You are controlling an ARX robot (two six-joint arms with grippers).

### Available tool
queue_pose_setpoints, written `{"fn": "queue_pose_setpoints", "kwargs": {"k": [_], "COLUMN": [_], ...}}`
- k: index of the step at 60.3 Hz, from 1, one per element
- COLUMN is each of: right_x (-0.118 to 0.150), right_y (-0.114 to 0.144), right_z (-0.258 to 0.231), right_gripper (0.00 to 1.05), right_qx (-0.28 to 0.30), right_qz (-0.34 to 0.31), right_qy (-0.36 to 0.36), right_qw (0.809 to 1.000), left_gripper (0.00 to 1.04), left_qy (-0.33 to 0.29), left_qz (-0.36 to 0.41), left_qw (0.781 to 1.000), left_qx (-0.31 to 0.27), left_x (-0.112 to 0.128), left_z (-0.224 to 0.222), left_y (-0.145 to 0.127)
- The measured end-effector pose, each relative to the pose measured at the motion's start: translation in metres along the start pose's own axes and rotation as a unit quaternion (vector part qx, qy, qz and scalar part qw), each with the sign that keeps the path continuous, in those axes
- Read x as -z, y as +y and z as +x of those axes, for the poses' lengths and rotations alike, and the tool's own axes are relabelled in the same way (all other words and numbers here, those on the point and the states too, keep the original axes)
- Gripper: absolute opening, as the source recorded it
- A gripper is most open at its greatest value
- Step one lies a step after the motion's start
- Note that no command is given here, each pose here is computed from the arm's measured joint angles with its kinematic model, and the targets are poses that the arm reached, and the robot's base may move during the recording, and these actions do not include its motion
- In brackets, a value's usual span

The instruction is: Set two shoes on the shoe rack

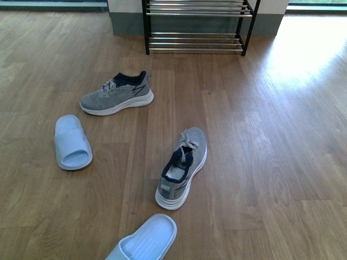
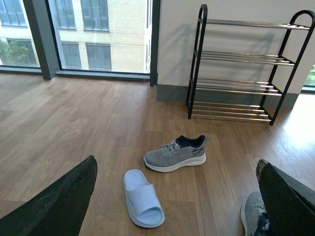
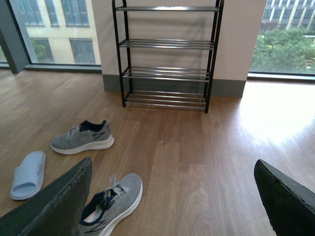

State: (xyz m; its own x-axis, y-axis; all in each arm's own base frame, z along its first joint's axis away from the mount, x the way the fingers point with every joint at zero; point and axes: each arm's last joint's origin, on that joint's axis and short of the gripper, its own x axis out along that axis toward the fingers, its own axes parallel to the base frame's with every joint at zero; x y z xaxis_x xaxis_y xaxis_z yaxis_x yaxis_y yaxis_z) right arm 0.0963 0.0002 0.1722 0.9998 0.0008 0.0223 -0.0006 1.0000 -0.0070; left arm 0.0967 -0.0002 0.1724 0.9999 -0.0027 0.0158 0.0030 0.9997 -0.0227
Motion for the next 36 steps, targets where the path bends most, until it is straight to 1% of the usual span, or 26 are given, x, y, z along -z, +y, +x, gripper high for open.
{"fn": "queue_pose_setpoints", "kwargs": {"k": [36], "right_x": [0.0000], "right_y": [0.0001], "right_z": [0.0000], "right_gripper": [0.95], "right_qx": [-0.001], "right_qz": [0.000], "right_qy": [0.000], "right_qw": [1.000], "left_gripper": [0.95], "left_qy": [0.000], "left_qz": [0.000], "left_qw": [1.000], "left_qx": [-0.001], "left_x": [0.0000], "left_z": [0.0000], "left_y": [0.0001]}}
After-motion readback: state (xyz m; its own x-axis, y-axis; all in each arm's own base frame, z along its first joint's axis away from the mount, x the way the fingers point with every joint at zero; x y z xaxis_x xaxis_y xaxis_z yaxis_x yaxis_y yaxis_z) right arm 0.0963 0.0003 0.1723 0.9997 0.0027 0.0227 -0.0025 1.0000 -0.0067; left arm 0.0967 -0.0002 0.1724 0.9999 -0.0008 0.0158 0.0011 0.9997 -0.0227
